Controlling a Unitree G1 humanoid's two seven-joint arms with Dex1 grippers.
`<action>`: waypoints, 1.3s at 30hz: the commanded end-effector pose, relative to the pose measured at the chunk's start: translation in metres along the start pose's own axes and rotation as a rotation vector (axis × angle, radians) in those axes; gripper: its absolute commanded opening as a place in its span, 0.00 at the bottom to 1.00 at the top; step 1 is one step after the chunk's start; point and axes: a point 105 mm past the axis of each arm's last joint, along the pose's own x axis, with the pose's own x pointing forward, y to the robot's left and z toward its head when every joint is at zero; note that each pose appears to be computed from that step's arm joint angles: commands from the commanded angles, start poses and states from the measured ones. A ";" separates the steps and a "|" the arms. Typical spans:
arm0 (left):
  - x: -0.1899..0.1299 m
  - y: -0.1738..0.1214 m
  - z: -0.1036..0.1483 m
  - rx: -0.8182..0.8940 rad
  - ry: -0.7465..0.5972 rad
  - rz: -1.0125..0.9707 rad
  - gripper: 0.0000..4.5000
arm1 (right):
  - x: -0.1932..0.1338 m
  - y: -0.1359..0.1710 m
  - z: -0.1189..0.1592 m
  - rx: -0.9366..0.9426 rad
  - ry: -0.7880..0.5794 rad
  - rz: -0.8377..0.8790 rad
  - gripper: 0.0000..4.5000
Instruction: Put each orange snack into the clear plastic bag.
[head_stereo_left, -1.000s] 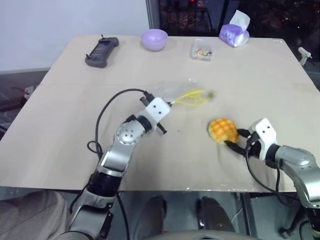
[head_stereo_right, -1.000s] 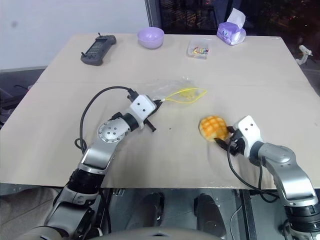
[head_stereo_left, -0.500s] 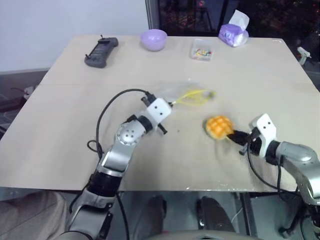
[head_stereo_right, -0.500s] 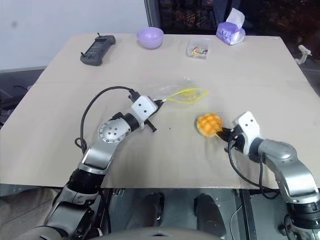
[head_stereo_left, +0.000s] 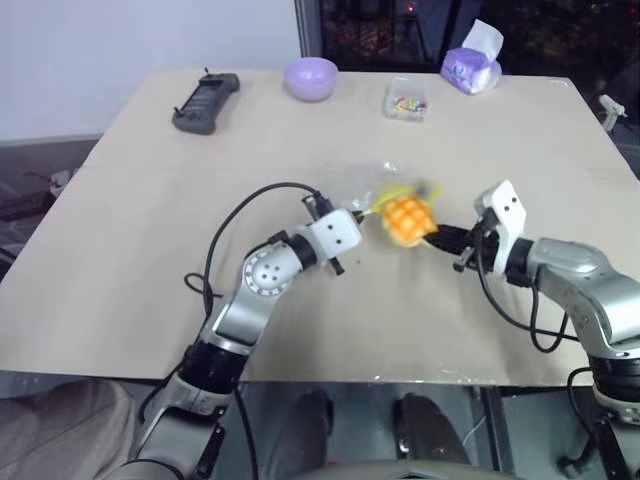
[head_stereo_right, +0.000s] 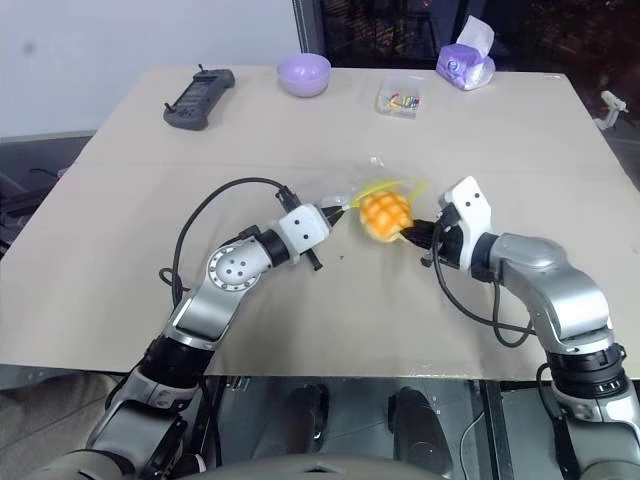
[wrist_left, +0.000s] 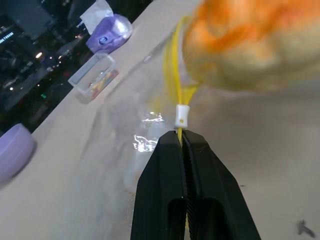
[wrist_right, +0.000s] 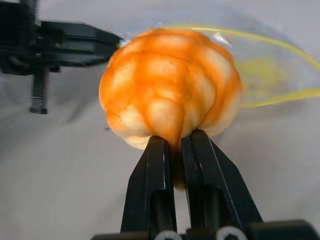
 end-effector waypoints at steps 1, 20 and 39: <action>-0.001 0.005 0.011 0.020 -0.044 0.026 0.00 | 0.000 -0.001 0.006 -0.011 -0.020 0.011 0.01; -0.005 -0.024 0.024 0.059 -0.151 -0.160 0.00 | 0.006 -0.026 0.010 0.249 -0.032 0.015 0.01; -0.005 -0.023 0.019 0.088 -0.144 -0.198 0.00 | -0.010 -0.044 0.014 0.123 0.007 0.037 0.01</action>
